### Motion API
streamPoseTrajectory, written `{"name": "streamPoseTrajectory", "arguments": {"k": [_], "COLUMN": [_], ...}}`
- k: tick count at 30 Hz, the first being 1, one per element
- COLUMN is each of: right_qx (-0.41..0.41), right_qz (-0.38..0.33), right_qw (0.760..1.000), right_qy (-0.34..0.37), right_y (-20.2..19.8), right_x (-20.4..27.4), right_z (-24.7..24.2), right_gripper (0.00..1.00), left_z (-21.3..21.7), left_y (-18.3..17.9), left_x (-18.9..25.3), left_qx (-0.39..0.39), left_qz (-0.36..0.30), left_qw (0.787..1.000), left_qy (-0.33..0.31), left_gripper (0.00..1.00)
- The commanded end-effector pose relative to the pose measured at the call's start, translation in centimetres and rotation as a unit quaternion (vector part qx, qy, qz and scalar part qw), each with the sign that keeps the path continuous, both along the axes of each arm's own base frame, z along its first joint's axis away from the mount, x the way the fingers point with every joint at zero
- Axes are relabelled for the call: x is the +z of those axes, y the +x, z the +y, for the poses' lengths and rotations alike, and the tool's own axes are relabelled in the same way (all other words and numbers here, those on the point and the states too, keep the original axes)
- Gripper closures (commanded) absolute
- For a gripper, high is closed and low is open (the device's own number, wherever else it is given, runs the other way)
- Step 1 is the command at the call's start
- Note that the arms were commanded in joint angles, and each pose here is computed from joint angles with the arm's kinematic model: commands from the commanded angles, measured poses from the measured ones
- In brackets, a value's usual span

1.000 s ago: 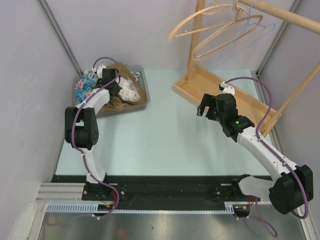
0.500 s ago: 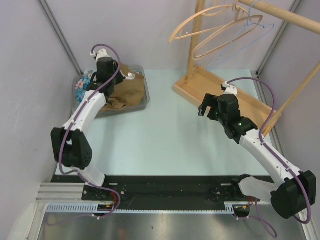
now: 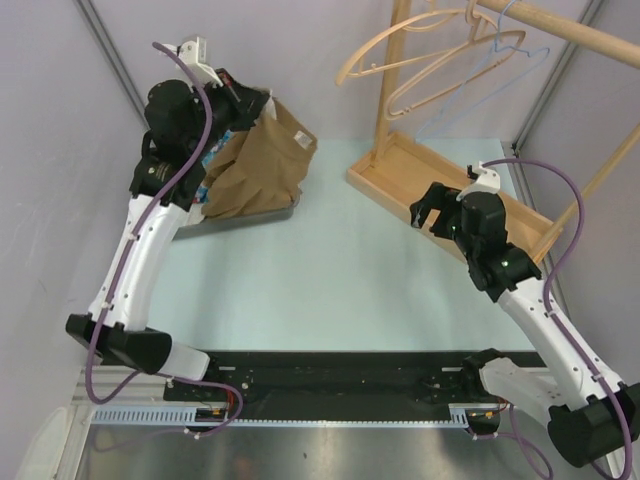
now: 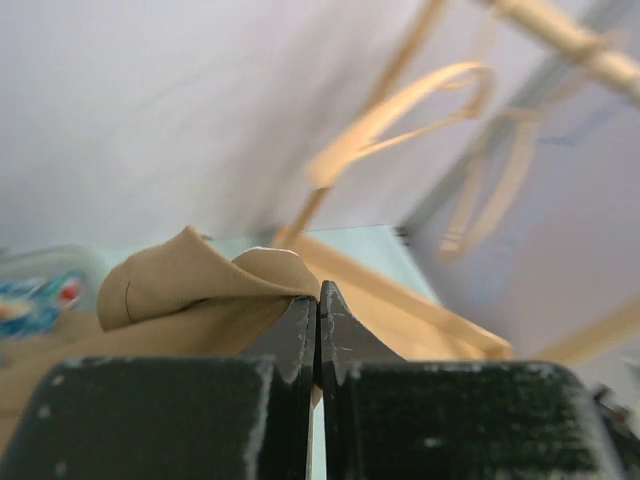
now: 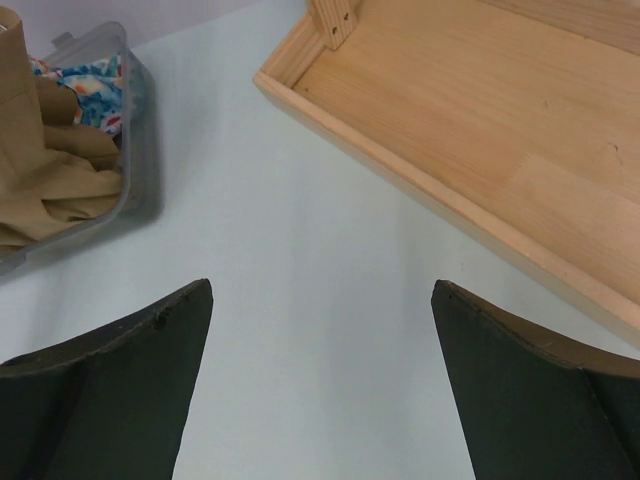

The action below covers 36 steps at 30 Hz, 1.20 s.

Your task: Place the skirt on the hanger

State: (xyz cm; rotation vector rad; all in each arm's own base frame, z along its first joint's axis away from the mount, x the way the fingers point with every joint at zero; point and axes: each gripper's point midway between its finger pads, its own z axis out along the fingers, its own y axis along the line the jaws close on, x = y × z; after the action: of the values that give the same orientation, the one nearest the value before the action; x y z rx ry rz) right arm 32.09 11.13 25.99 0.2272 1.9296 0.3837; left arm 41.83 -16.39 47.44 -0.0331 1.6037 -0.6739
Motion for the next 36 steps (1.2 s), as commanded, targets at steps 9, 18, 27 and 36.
{"name": "streamPoseTrajectory", "arguments": {"k": [9,18,27,36], "right_qx": [-0.007,0.0,0.079,0.168], "right_qz": [-0.077,-0.063,0.012,0.164], "right_qw": [0.996,0.997,0.995,0.969], "right_qy": [0.035,0.043,0.063,0.073], "right_y": [-1.6,-2.9,-4.3,-6.2], "right_x": [6.9,6.3,1.2,-7.8], "right_z": [-2.2,-3.1,-0.2,5.3], "right_gripper": [0.02,0.01,0.01,0.0], "left_z": [-2.4,-8.0,-8.4,-3.2], "left_y": [-17.4,-16.8,-21.0,-25.1], "left_x": [17.4,-4.4,-26.5,-30.5], "left_qx": [-0.182,-0.286,-0.209,-0.111], "left_qz": [-0.248,-0.035,0.223,0.312], "left_qw": [0.947,0.954,0.952,0.943], "left_qy": [-0.092,-0.08,-0.004,-0.015], "left_gripper": [1.0,1.0,1.0,1.0]}}
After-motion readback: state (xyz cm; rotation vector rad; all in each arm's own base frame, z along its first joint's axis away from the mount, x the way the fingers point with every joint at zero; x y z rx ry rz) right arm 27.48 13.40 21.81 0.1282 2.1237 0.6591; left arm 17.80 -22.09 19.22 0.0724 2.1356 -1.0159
